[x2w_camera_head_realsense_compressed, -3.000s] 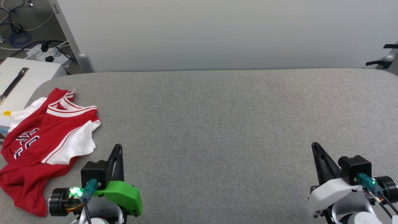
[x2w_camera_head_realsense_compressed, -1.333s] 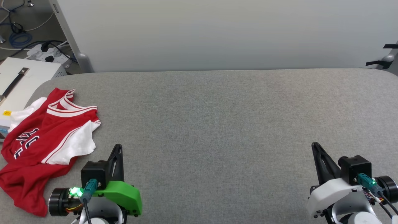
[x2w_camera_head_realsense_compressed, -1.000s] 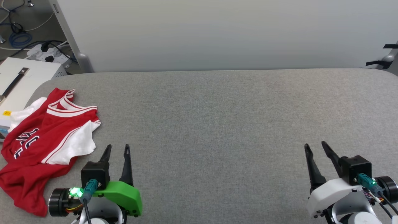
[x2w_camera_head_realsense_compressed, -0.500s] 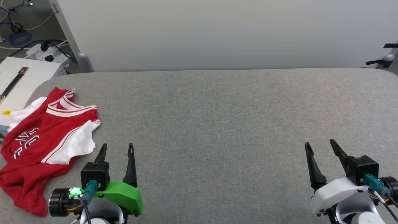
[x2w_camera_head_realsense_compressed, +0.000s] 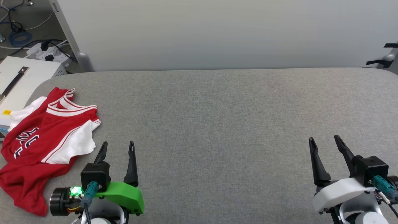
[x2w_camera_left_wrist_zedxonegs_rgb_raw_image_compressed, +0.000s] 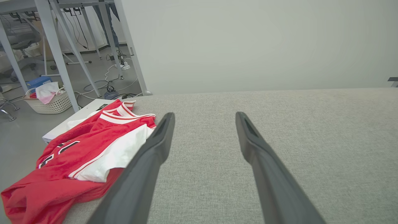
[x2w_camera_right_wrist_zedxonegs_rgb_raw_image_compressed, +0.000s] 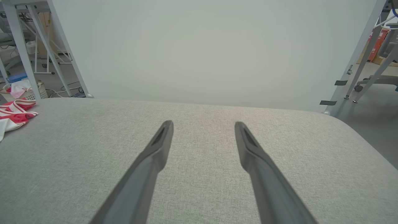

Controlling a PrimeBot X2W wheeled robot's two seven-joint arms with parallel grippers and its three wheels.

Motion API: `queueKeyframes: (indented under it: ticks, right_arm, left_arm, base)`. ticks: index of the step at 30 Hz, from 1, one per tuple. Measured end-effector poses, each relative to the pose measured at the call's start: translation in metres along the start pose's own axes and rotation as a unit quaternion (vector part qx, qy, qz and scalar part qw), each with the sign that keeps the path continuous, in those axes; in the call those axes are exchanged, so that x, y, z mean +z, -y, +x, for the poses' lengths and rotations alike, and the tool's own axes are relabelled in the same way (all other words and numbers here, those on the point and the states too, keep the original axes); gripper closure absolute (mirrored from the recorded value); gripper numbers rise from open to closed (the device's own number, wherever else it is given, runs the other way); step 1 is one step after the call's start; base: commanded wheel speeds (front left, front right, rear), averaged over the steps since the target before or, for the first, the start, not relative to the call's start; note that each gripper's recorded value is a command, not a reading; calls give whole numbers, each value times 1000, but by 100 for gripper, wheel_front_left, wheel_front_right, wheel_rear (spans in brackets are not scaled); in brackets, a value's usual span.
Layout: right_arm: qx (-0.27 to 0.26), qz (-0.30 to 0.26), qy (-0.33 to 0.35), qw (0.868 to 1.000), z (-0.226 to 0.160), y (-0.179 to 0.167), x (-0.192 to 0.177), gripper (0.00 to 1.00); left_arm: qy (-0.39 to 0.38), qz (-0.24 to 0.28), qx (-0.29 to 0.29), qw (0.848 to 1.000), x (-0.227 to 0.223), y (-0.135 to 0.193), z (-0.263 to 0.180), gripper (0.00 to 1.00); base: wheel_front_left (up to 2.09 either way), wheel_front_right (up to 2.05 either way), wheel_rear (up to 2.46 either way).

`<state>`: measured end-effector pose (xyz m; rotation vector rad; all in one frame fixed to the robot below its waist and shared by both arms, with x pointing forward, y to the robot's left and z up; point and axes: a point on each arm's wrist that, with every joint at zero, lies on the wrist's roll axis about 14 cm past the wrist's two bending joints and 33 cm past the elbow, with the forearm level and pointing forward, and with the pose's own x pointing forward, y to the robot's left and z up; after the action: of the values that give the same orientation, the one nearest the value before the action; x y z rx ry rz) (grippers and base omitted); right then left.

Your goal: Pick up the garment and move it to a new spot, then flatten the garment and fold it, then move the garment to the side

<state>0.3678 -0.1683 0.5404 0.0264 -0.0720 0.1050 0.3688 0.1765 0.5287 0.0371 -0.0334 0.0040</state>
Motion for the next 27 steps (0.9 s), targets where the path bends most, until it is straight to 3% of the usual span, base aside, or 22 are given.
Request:
queueKeyframes:
  ticks: [27]
  right_arm:
    - [-4,23,29,999,-5,2,8,0]
  left_arm:
    - [27,-5,3,1000,7,1,-1,0]
  base:
    - [0,0,0]
